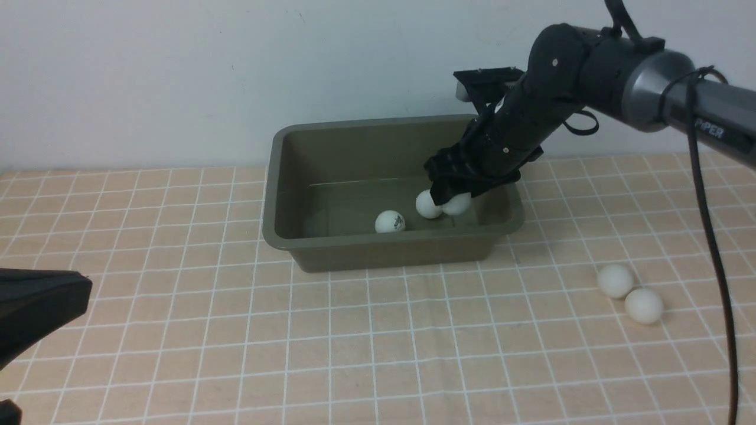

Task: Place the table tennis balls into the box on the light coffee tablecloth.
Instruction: 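Release the ping pong ball into the bin and lift the gripper away, then reach for and grasp a ping pong ball on the table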

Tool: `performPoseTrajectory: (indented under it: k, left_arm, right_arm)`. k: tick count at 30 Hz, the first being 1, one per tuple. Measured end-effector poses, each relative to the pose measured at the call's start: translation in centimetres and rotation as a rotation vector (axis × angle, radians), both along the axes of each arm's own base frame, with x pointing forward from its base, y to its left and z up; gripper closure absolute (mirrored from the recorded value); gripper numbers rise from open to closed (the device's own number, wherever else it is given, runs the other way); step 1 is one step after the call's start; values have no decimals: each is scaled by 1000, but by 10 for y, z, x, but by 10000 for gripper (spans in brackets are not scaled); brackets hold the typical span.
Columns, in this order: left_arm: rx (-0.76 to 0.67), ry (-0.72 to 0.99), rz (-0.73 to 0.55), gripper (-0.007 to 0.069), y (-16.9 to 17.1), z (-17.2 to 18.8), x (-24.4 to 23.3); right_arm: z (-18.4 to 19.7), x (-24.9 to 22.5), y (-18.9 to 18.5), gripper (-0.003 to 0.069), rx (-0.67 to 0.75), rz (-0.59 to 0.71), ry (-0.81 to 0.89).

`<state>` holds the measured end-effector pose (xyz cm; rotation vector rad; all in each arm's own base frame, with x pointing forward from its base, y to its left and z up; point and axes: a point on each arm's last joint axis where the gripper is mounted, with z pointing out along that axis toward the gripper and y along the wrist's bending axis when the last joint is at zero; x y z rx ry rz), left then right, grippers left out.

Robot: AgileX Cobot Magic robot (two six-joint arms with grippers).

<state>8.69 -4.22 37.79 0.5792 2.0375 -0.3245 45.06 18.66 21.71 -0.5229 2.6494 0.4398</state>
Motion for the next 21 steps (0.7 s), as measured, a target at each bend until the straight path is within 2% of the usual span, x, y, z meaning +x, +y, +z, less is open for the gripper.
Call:
performPoseTrajectory:
  k: [5, 9, 12, 16, 21]
  left_arm:
    - [10, 5, -9, 694, 0, -3, 1]
    - [13, 17, -15, 694, -1, -8, 2]
    - [22, 13, -24, 694, -1, -10, 2]
    - [35, -13, -29, 694, -1, -10, 3]
    - [28, -59, -9, 694, 0, -6, 6]
  right_arm:
    - [12, 0, 1, 197, -8, 23, 13]
    - [41, 0, -2, 195, -57, 62, -4]
    - [60, 1, -8, 195, -102, 34, -55]
    - [79, -8, -22, 194, -158, -7, -88]
    - [103, -38, -58, 193, -255, -48, -100]
